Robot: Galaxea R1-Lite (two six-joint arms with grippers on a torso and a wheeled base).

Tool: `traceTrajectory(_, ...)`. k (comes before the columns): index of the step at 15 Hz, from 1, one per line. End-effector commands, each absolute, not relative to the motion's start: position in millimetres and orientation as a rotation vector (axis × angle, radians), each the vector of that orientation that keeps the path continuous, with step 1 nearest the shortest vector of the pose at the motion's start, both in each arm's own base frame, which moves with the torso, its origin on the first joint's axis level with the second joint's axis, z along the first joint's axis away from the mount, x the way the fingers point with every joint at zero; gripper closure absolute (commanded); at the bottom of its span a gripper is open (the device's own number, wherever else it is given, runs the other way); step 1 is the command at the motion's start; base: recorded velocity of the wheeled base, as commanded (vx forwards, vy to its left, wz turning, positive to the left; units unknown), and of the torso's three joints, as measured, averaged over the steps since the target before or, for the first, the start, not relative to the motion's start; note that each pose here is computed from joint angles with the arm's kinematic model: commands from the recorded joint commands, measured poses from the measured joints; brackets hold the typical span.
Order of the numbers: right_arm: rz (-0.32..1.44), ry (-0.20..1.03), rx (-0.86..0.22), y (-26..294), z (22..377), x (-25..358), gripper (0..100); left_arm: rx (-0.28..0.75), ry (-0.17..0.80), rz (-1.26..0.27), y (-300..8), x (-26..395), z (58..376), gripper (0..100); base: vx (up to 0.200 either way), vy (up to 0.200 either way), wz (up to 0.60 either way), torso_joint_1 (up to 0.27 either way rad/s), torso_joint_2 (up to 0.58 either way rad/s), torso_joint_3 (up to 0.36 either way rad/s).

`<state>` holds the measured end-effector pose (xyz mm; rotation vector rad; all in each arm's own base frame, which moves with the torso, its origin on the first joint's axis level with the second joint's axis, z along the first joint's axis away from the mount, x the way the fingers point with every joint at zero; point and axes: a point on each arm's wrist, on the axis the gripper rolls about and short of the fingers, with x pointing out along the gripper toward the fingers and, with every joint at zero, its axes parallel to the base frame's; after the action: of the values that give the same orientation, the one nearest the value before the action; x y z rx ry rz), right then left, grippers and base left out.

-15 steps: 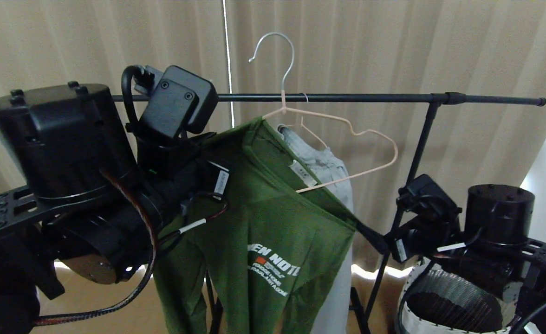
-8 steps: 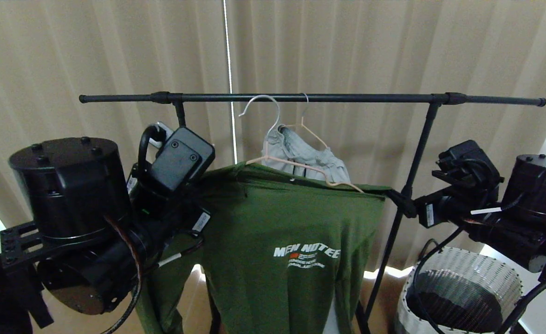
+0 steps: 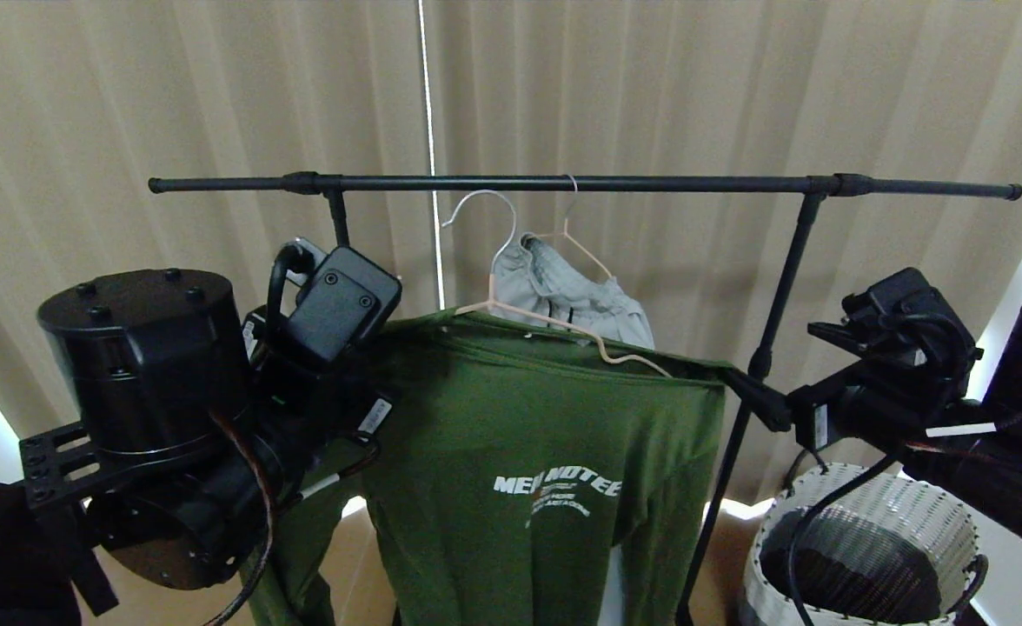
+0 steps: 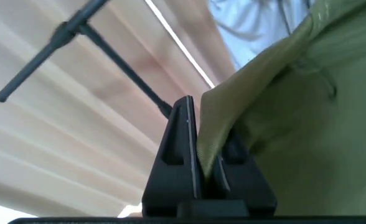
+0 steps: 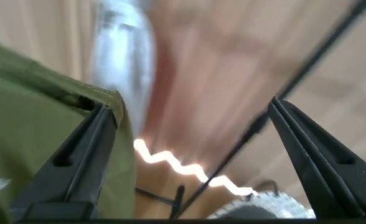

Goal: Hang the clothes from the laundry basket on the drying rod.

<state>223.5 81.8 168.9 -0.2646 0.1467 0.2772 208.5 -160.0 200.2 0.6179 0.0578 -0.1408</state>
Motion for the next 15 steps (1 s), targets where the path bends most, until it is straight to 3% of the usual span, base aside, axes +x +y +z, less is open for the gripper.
traceTrajectory(1, 0.352, 0.125, -0.294, 91.7, 173.8, 204.0, 0, 0.604, 0.047, -0.110, -164.6, 214.3, 195.9, 100, 0.000, 0.000, 0.00, 0.000, 0.00, 0.000)
traceTrajectory(4, 0.497, 0.081, -0.336, 113.5, 181.8, 192.1, 0, 0.563, 0.003, -0.072, -170.1, 219.7, 183.5, 100, 0.000, 0.000, 0.00, 0.000, 0.00, 0.000)
traceTrajectory(15, 0.534, 0.022, -0.402, 161.0, 199.4, 243.0, 0, 0.533, -0.068, -0.162, -183.3, 193.5, 181.7, 100, 0.000, 0.000, 0.00, 0.000, 0.00, 0.000)
